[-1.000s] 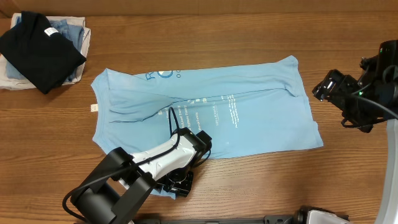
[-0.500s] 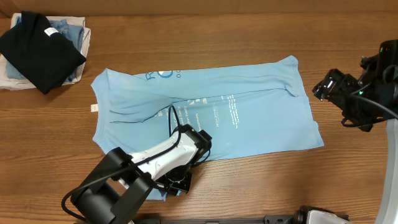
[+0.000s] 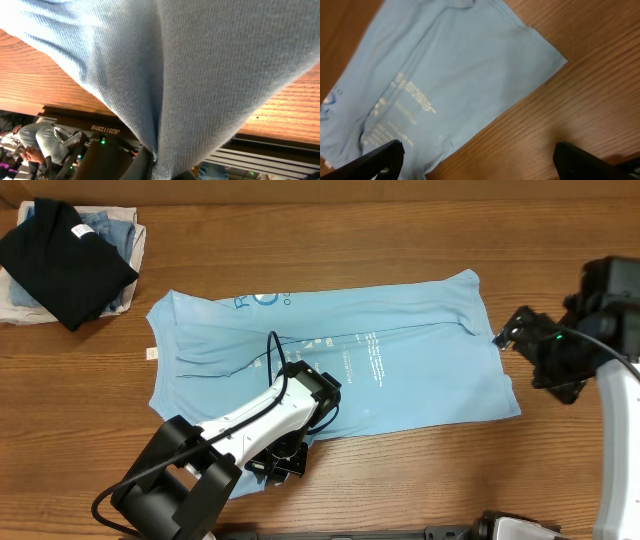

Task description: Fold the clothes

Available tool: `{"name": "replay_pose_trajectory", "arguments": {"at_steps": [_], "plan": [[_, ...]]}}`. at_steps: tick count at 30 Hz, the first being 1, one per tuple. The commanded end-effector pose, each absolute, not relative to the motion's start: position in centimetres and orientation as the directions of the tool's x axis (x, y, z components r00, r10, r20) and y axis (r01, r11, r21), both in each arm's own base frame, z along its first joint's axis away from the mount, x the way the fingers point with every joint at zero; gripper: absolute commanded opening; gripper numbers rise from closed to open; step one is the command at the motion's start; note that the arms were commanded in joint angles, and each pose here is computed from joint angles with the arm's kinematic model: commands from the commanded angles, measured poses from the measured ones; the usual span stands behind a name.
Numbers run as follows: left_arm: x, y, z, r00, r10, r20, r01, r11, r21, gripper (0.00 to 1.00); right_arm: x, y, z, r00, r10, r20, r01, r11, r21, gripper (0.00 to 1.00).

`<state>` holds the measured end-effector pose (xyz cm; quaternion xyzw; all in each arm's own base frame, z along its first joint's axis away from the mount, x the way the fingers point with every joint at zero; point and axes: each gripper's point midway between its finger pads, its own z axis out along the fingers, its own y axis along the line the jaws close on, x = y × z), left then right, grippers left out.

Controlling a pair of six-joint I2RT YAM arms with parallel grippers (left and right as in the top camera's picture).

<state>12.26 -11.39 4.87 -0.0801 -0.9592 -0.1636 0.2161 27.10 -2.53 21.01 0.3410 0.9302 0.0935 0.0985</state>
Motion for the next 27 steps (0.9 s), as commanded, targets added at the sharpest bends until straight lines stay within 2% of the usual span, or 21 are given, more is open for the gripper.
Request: {"name": "replay_pose_trajectory", "arguments": {"at_steps": [1,8,17,23,25,27], "plan": [[12.8,-11.5,4.9,-0.904,0.071,0.421,0.208,0.934,0.290,0.07,26.0,-3.0,17.2,-0.673,0.739,-0.043,0.722,0.668,0.182,1.00],[13.2,-11.9,4.6,-0.912,0.078,0.403,0.203,0.939,0.277,0.08,25.0,-4.4,10.5,-0.525,0.851,-0.013,0.842,0.521,0.138,1.00],[13.7,-12.9,4.1,-0.920,0.087,0.382,0.187,0.954,0.234,0.08,24.0,-6.7,5.9,-0.437,0.899,0.032,0.897,0.433,0.092,1.00],[13.8,-13.2,3.9,-0.923,0.089,0.374,0.184,0.957,0.225,0.08,23.5,-6.6,3.4,-0.425,0.899,0.106,0.905,0.425,0.023,1.00],[13.8,-13.2,3.9,-0.923,0.089,0.374,0.184,0.957,0.225,0.08,23.6,-6.6,3.0,-0.424,0.899,0.113,0.905,0.425,0.016,0.96],[13.9,-13.2,3.9,-0.924,0.090,0.371,0.183,0.957,0.224,0.08,23.8,-6.7,2.6,-0.424,0.898,0.115,0.905,0.425,0.014,0.87]]}}
